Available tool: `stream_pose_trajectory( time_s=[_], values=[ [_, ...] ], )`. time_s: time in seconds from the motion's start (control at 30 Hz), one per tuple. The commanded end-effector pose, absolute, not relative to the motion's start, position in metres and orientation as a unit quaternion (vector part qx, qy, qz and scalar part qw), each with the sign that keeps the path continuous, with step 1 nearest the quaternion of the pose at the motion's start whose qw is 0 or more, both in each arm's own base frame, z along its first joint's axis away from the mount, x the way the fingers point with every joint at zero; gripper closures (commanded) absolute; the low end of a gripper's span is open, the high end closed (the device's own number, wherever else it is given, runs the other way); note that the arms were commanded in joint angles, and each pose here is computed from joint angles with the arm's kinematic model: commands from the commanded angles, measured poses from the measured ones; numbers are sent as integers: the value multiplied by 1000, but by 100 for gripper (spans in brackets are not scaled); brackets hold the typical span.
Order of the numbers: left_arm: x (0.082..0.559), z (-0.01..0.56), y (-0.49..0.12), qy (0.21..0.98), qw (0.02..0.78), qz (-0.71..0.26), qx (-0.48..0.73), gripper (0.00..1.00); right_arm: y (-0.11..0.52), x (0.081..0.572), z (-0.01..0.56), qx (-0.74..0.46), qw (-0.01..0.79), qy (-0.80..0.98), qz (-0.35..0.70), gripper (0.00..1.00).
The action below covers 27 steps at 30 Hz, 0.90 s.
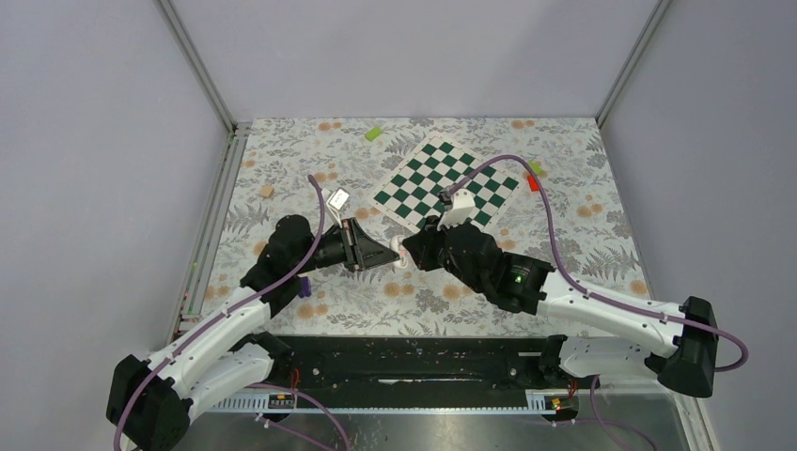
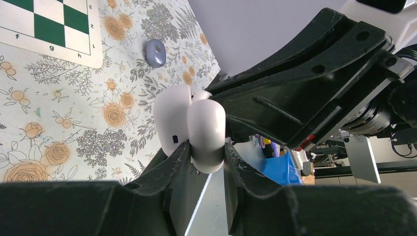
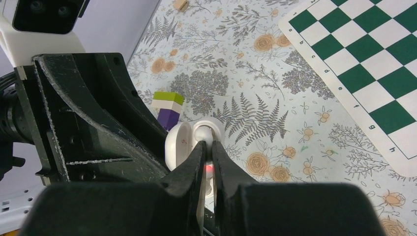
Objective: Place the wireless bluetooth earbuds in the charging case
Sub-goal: Insert the right earbud into the right side groove of the charging case.
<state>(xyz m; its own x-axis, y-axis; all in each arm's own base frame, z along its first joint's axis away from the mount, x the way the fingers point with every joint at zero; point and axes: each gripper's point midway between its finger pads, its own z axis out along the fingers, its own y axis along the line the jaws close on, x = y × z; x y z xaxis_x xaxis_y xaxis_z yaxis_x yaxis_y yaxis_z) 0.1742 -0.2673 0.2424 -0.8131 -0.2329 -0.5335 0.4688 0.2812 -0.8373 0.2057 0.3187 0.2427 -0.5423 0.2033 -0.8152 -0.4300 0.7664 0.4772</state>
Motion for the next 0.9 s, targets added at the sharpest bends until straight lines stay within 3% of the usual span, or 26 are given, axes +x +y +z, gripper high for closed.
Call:
stream_pose_trajectory(
  time_s=[0.0, 0.87],
  values=[
    [173, 288, -274, 693, 334, -628, 118, 100, 321, 208, 241, -63, 476, 819, 315, 100],
    [181, 290, -280, 693, 326, -632, 116, 100, 316, 202, 223, -109, 494, 830, 237, 100]
  ],
)
